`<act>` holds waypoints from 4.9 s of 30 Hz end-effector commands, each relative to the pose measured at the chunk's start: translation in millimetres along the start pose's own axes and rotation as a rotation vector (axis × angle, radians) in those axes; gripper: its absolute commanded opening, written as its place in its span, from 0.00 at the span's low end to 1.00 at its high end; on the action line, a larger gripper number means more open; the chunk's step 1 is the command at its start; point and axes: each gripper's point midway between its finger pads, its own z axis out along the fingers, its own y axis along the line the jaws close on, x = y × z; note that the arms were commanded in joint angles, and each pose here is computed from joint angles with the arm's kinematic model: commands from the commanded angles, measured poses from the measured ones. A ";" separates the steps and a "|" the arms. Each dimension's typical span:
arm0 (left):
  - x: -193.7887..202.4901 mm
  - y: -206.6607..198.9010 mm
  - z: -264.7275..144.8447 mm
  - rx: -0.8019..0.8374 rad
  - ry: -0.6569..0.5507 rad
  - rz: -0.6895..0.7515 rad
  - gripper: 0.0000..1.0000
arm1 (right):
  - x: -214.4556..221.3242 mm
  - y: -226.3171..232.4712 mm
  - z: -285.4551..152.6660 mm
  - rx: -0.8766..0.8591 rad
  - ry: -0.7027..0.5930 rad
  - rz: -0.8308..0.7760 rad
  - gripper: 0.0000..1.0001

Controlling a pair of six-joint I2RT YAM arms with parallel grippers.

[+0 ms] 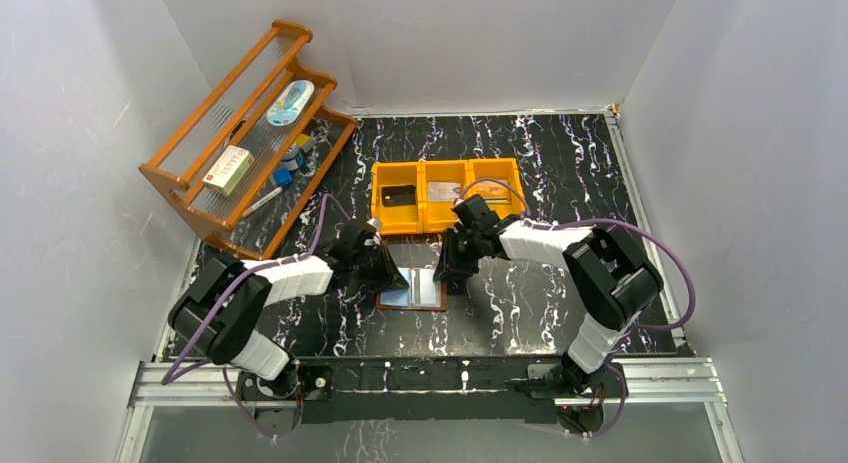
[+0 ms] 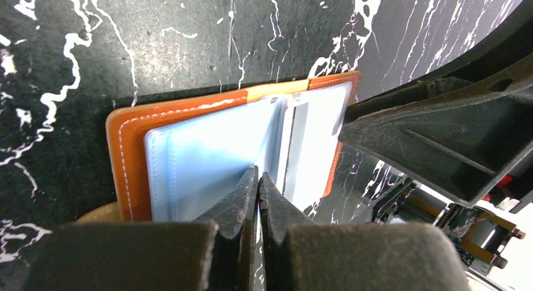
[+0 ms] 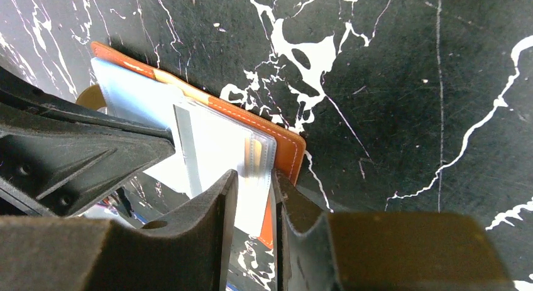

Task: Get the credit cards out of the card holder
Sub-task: Remove the credit card from the card holder.

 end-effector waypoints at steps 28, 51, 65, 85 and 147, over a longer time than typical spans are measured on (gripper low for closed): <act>-2.9 8.6 -15.9 -0.090 0.016 0.145 0.42 | -1.0 16.9 1.2 0.018 0.002 -0.007 0.36; 16.9 3.7 0.2 0.007 0.087 0.023 0.31 | 22.7 -2.2 28.5 0.015 0.091 0.084 0.29; 20.1 -19.6 12.1 0.194 0.087 -0.147 0.00 | 35.5 -20.4 26.7 0.060 0.099 0.091 0.28; -1.4 -2.0 -18.3 -0.003 -0.046 -0.001 0.00 | 17.1 -12.2 12.7 0.073 0.047 0.002 0.32; 24.6 38.3 -19.7 -0.117 0.026 0.018 0.33 | 31.6 28.7 31.6 -0.077 0.124 -0.020 0.24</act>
